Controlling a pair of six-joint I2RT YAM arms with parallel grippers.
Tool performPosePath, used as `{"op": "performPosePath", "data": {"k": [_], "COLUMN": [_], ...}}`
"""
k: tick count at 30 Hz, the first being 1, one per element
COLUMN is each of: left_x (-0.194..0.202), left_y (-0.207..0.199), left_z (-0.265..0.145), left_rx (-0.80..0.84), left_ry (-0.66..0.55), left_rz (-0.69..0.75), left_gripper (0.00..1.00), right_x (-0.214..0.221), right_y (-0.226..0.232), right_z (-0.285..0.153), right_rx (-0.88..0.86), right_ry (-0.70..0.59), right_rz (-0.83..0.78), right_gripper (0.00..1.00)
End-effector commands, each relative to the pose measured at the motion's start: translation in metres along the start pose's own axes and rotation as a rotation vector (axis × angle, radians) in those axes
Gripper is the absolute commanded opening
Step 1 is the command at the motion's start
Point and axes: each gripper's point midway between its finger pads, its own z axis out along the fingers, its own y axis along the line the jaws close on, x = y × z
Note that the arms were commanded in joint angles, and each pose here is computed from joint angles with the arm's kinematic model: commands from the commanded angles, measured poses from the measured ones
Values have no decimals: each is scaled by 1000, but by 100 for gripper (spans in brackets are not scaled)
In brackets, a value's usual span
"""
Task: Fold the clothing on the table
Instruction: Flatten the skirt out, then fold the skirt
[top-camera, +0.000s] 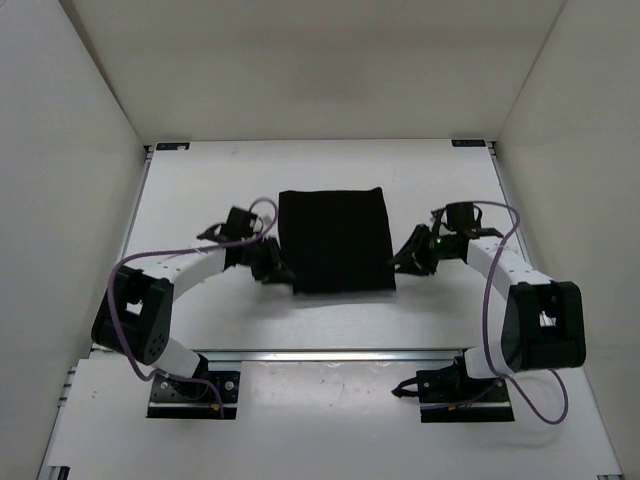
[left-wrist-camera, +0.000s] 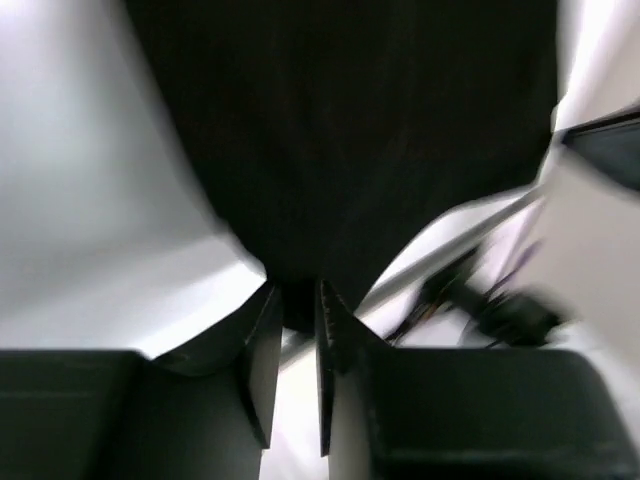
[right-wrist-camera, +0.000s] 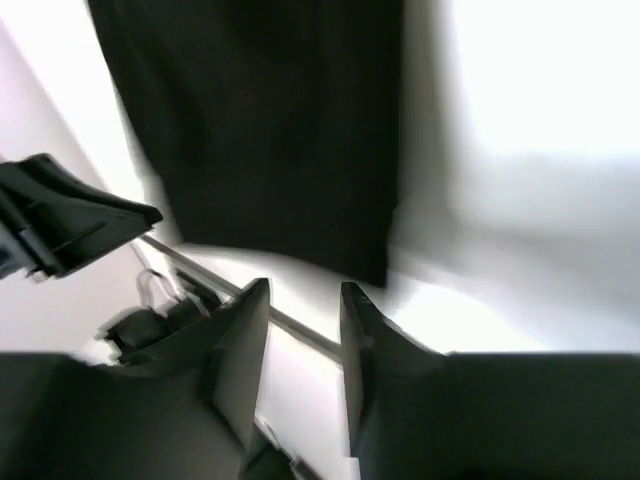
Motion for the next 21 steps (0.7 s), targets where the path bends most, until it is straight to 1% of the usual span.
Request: {"op": "performPosePath", "data": {"k": [1,2,3,4,5,6,7,10,12,15,21], "left_x": [33,36,38,39,42,45,46,58,72,79,88], "left_y": [14,18,23,27,31,33,33,43,51,58,67], "left_z": [0,-1,-1,-1,-1,-1,-1,1,3,7,20], "left_rx": [70,71,46,26,7,0,-2,-22,-38,-69,-112], "left_ry": [13,9,5,7,8,4,-4,-15,-1,-11,18], "left_rz": [-8,-11,-1,12,14,11,15,2,-11,1,12], "left_gripper": [36,41,48,51,51,54,56,57,56,56,58], "right_x": [16,21,25,33,33,40,47,56,68,80,106], "right_y": [-18,-23,-24,-29,-29,-35,-43,-58,-71,-87,-109], "right_z": [-14,-14,-15,-13,-13,-9,-7,-3,-1,0,12], "right_rx": [54,72,90,119,128,165,210,275,343,437,503], "right_ry": [-41,-42,-47,-33,-38,-24,-6,18,39,60,135], "right_rz": [-25,-33,-55,-67,-82,-98,-100,-117,-125,-168,-191], "right_gripper": [34,40,42,41,43,47,48,48,48,47,43]}}
